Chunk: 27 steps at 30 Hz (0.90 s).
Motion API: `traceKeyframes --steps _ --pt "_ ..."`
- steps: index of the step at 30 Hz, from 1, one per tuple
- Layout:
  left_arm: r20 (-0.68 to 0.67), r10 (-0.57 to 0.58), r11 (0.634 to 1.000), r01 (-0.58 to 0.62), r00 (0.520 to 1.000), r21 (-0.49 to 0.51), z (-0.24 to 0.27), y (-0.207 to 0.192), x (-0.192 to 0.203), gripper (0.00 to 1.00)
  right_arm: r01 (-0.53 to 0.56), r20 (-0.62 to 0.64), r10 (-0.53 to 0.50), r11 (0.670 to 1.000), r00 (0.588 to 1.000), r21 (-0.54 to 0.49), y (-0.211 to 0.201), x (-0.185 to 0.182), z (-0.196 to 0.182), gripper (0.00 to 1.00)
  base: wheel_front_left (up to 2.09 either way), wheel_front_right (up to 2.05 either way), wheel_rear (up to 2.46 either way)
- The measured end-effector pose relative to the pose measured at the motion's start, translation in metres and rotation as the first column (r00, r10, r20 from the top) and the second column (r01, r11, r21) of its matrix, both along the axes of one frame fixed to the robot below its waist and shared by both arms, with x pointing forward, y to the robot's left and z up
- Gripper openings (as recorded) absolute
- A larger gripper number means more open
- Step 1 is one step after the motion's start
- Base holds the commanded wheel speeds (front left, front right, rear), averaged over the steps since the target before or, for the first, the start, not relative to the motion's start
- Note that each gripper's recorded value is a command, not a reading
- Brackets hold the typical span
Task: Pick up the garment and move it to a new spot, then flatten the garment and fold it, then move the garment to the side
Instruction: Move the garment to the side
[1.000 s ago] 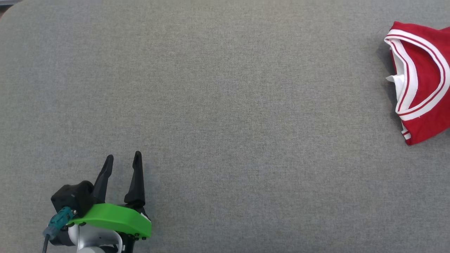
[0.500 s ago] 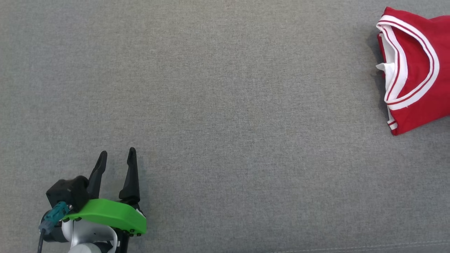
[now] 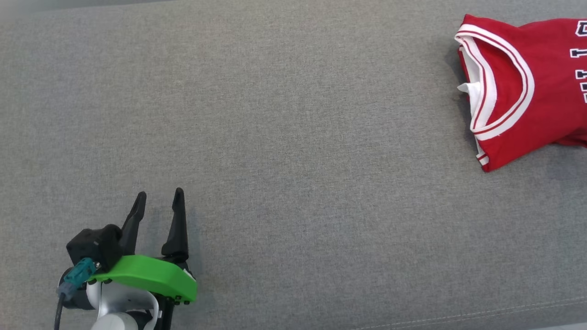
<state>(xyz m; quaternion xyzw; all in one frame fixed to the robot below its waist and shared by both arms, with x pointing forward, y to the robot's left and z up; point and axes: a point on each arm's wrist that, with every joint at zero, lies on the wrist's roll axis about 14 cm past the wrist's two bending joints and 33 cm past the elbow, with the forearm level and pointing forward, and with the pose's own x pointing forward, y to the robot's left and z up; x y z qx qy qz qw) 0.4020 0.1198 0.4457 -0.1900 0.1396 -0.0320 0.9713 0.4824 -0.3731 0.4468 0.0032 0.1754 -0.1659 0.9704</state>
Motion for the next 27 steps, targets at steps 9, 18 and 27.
traceKeyframes --steps 9,18,27 --pt "0.104 -0.080 0.996 0.083 0.991 -0.028 0.028 -0.030 0.004 1.00 -0.139 0.126 0.139 0.990 0.982 -0.013 0.038 0.001 0.035 1.00 0.00 0.00 0.00" --pt "0.157 -0.101 0.992 0.112 0.982 -0.059 0.044 -0.046 -0.001 1.00 -0.201 0.203 0.188 0.979 0.961 0.045 0.071 -0.024 0.047 1.00 0.00 0.00 0.00" --pt "0.217 -0.084 0.993 0.099 0.973 -0.061 0.061 -0.044 -0.015 1.00 -0.174 0.242 0.147 0.980 0.959 0.097 0.078 -0.066 0.045 1.00 0.00 0.00 0.00"
